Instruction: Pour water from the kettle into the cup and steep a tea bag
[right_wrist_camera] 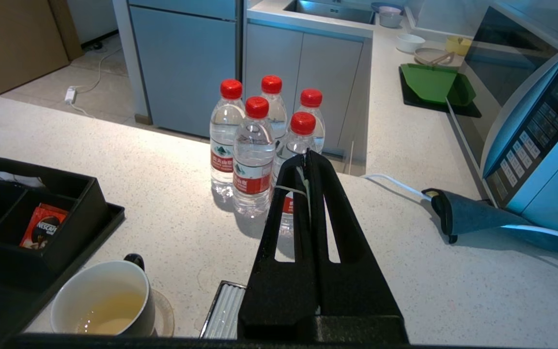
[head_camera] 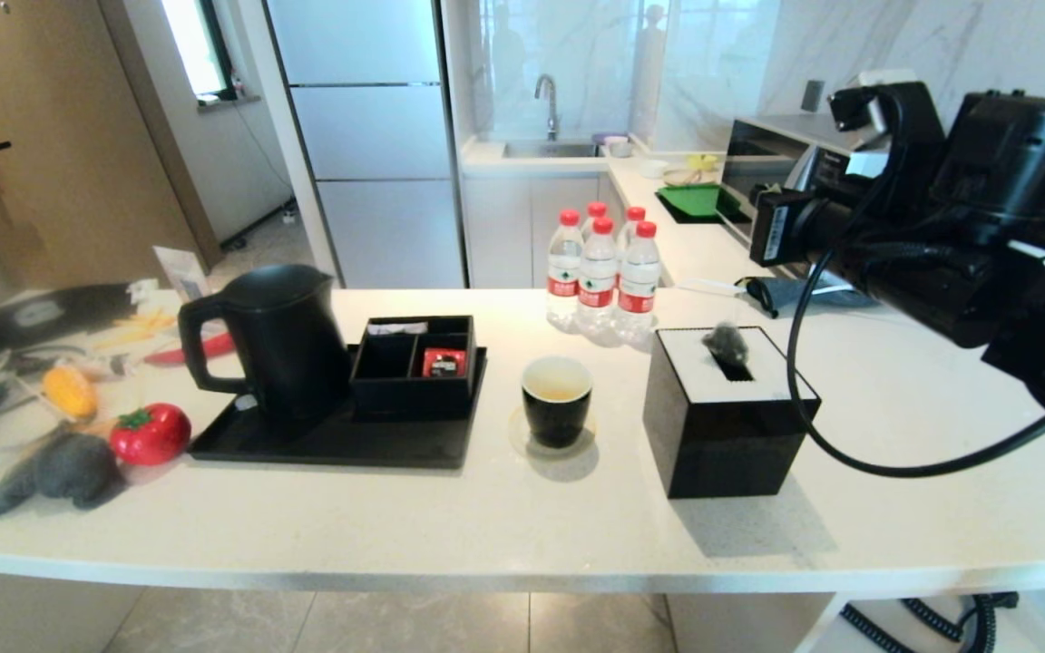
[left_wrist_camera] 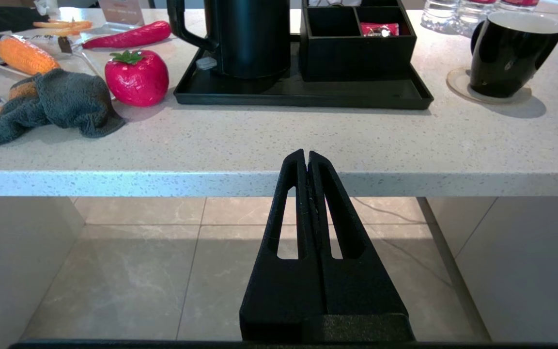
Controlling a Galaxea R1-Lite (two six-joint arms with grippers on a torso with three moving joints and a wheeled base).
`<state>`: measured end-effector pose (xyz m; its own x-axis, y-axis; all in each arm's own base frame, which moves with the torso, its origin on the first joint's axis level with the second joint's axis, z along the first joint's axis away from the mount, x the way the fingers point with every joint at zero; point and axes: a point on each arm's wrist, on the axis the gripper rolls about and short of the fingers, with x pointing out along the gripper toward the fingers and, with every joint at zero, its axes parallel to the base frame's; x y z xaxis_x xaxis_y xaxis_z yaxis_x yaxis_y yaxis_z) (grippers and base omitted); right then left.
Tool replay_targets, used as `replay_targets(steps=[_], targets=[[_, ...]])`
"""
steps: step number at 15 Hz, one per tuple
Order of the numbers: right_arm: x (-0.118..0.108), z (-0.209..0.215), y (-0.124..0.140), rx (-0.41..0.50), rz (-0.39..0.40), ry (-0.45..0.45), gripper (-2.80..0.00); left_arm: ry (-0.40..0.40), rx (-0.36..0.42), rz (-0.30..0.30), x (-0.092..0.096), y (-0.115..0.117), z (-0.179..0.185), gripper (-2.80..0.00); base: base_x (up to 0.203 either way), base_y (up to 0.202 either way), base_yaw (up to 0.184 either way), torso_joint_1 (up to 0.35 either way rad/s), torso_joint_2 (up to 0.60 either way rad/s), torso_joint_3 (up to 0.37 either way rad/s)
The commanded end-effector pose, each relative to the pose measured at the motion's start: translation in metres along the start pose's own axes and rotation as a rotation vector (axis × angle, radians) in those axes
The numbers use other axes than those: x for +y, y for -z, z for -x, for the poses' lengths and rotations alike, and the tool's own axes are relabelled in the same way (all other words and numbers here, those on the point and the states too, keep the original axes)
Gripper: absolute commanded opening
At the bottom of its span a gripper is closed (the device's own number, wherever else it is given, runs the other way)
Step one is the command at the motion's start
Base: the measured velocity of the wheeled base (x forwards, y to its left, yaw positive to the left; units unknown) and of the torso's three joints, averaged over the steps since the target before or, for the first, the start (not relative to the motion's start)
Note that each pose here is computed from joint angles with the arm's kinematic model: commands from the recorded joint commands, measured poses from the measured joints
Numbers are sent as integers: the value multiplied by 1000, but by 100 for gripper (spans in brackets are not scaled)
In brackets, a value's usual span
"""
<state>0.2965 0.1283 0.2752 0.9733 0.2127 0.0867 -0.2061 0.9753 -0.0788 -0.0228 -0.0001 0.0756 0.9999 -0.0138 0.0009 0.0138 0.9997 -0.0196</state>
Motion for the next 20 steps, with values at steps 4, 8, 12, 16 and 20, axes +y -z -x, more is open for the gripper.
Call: replay_targets(steps=[4, 8, 12, 16, 20], targets=[[-3, -2, 9, 26, 8, 16, -280, 0, -1, 0, 0, 0, 0, -280, 0, 0, 0, 0, 0, 0], [-12, 1, 16, 32, 11, 43, -280, 0, -1, -1, 0, 0, 0, -280, 0, 0, 0, 0, 0, 0], [-14, 6, 18, 41, 13, 43, -280, 0, -1, 0, 0, 0, 0, -280, 0, 0, 0, 0, 0, 0], [-10, 11, 18, 42, 13, 27, -280, 0, -1, 0, 0, 0, 0, -280, 0, 0, 0, 0, 0, 0], [0, 21, 41, 104, 26, -8, -280, 0, -1, 0, 0, 0, 0, -280, 0, 0, 0, 0, 0, 0]])
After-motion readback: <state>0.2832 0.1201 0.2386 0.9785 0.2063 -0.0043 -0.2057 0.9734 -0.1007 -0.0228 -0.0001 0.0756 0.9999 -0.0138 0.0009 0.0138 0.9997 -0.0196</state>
